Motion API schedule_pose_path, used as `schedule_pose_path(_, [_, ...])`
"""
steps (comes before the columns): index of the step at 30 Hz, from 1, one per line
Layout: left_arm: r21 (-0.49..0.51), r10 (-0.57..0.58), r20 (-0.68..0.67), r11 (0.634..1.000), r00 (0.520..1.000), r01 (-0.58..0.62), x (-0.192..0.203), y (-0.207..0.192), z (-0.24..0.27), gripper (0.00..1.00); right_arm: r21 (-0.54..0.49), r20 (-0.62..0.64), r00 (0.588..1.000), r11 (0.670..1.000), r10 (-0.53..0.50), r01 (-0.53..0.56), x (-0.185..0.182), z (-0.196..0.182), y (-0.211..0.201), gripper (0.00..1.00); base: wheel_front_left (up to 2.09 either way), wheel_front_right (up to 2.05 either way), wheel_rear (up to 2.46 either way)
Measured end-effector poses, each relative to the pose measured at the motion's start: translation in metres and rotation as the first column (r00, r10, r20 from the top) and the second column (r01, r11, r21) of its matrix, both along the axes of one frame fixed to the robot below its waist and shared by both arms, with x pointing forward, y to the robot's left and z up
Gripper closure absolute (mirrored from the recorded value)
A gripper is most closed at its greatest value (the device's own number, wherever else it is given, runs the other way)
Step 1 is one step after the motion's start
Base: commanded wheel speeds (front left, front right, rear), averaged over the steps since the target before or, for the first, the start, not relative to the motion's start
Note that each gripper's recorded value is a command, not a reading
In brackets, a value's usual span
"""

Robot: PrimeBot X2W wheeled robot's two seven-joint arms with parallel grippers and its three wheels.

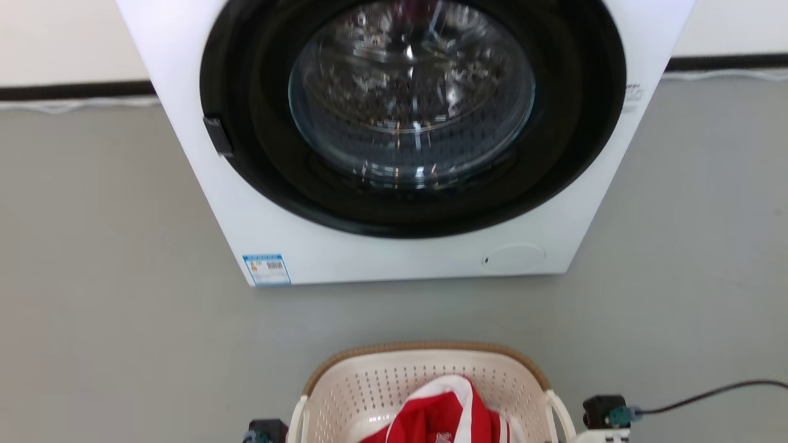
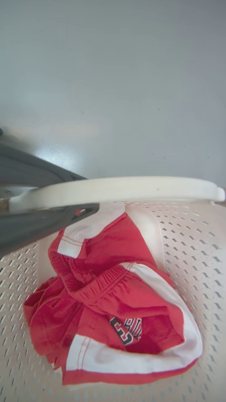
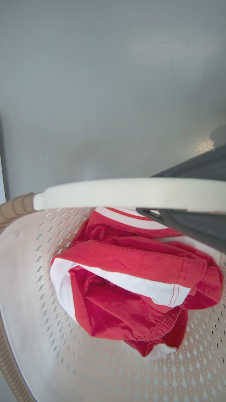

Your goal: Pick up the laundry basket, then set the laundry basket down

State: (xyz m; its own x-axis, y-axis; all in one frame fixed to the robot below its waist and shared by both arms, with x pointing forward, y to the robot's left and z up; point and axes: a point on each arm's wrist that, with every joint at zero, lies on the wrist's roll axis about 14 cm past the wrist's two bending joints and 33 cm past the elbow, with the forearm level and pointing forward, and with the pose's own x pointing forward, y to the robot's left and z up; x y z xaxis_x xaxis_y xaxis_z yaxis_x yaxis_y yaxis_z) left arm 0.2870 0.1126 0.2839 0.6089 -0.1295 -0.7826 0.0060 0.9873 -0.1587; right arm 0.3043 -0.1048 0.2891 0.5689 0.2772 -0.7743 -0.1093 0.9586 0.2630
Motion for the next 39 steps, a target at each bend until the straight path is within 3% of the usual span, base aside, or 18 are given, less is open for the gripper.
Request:
schedule_pose_path(6, [0.005,0.005,0.02,1.0,1.0,-0.005,-0.012,0.002,0.006,1.0,0.014,0.016,1.0,1.0,-0.011,0.011,-0.015,0.007,0.002,1.0,0.0,0.0,0.0])
schedule_pose_path(39, [0.006,0.016,0.046,1.0,0.999,-0.016,-0.014,0.004,0.01,1.0,0.029,0.029,1.0,1.0,-0.001,0.0,-0.019,0.01,0.009,1.0,0.0,0.0,0.0])
